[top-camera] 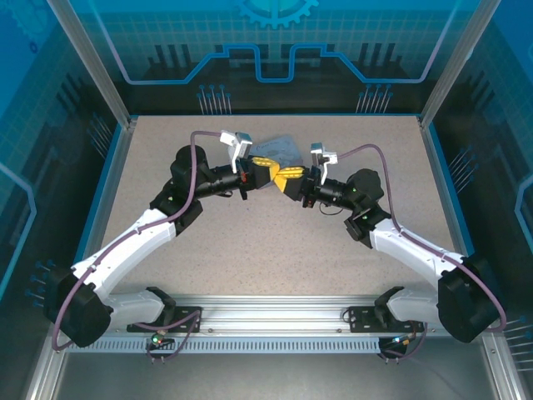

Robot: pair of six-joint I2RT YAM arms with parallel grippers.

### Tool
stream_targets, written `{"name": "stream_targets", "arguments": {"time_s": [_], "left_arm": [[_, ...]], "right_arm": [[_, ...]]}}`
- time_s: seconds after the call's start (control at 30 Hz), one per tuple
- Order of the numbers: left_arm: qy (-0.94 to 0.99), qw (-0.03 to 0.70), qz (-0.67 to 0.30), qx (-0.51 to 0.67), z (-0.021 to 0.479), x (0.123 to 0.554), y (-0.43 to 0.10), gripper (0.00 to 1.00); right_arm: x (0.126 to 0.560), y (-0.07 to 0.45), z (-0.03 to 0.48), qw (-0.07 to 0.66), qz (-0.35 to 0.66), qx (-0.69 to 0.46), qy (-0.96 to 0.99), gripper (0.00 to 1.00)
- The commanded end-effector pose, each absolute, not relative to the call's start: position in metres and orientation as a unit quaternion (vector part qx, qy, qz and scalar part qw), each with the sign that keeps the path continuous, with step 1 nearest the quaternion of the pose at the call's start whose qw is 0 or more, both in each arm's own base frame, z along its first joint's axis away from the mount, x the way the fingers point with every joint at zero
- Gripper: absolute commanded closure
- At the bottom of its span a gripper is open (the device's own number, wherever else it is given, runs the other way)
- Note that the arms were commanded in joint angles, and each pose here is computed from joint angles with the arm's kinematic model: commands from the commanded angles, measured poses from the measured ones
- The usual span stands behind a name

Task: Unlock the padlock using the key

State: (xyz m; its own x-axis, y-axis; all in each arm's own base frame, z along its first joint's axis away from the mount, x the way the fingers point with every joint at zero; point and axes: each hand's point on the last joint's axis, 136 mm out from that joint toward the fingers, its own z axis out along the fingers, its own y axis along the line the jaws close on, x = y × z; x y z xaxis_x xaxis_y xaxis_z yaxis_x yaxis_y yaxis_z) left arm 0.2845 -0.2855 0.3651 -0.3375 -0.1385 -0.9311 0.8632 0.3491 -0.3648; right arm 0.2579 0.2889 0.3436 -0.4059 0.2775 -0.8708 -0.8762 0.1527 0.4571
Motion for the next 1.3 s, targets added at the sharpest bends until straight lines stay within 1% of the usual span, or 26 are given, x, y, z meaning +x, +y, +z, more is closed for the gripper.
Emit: {"name": "stream_targets", "arguments": {"time_s": [0.0, 0.8, 1.1, 1.27], "left_arm": [[0.640, 0.519, -0.492, 0.283, 0.373, 0.286, -0.285, 1.00], [0.640, 0.515, -0.495, 0.282, 0.371, 0.286, -0.286, 1.00], [0.641, 0.515, -0.493, 0.282, 0.369, 0.287, -0.286, 1.00], [0.642, 0.522, -0.487, 0.280, 0.371, 0.288, -0.284, 0.91]], "right_arm": [[0.257, 0.288, 0.350, 0.492, 0.597, -0.261, 0.578, 0.80], [0.261, 0.297, 0.357, 0.489, 0.607, -0.264, 0.568, 0.82], [0.262, 0.296, 0.354, 0.490, 0.602, -0.261, 0.574, 0.97], [0.267, 0.293, 0.343, 0.487, 0.582, -0.253, 0.600, 1.00]]}}
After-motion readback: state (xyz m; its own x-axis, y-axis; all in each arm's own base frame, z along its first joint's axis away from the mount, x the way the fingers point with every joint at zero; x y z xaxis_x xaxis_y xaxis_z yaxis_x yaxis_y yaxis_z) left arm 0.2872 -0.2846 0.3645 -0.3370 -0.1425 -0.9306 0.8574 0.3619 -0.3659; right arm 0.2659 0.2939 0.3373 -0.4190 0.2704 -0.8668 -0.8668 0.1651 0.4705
